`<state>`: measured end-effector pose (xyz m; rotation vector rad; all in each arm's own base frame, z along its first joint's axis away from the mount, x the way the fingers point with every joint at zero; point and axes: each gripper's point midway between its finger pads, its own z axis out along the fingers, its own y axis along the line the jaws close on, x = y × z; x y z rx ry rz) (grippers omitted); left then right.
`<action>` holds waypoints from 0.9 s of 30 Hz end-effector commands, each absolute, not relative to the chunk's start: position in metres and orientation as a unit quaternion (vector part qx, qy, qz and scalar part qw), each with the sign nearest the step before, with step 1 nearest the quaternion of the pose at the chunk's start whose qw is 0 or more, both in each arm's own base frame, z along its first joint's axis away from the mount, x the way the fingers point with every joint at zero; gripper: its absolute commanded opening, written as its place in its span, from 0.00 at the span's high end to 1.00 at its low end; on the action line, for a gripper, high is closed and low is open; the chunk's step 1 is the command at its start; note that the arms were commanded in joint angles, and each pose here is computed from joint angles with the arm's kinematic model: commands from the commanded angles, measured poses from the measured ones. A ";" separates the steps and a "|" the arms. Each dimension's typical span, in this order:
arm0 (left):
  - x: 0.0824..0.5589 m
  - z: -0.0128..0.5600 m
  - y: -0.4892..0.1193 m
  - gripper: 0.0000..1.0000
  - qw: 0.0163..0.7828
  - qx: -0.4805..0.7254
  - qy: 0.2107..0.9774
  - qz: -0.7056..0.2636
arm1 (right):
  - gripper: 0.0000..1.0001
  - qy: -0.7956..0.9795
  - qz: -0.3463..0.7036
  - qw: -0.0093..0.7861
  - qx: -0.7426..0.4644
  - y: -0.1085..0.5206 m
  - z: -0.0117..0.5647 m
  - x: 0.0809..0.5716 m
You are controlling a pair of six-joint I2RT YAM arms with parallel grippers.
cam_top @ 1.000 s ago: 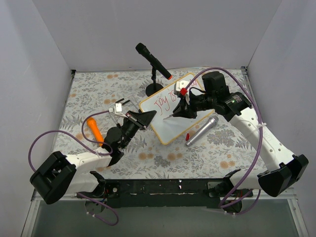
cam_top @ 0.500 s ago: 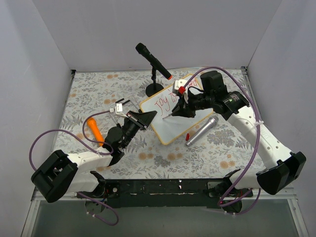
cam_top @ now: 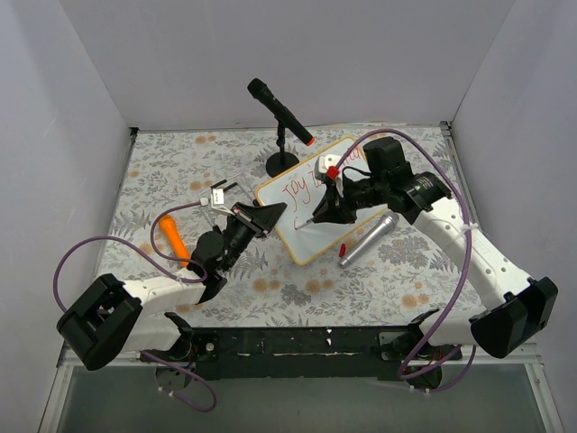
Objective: Write a sentence on the whiteboard
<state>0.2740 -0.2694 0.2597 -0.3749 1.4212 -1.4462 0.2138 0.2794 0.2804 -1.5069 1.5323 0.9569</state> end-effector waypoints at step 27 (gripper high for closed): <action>0.260 0.326 -0.261 1.00 0.535 -0.149 0.500 -0.665 | 0.99 0.606 0.344 0.425 -0.578 0.277 0.304 0.242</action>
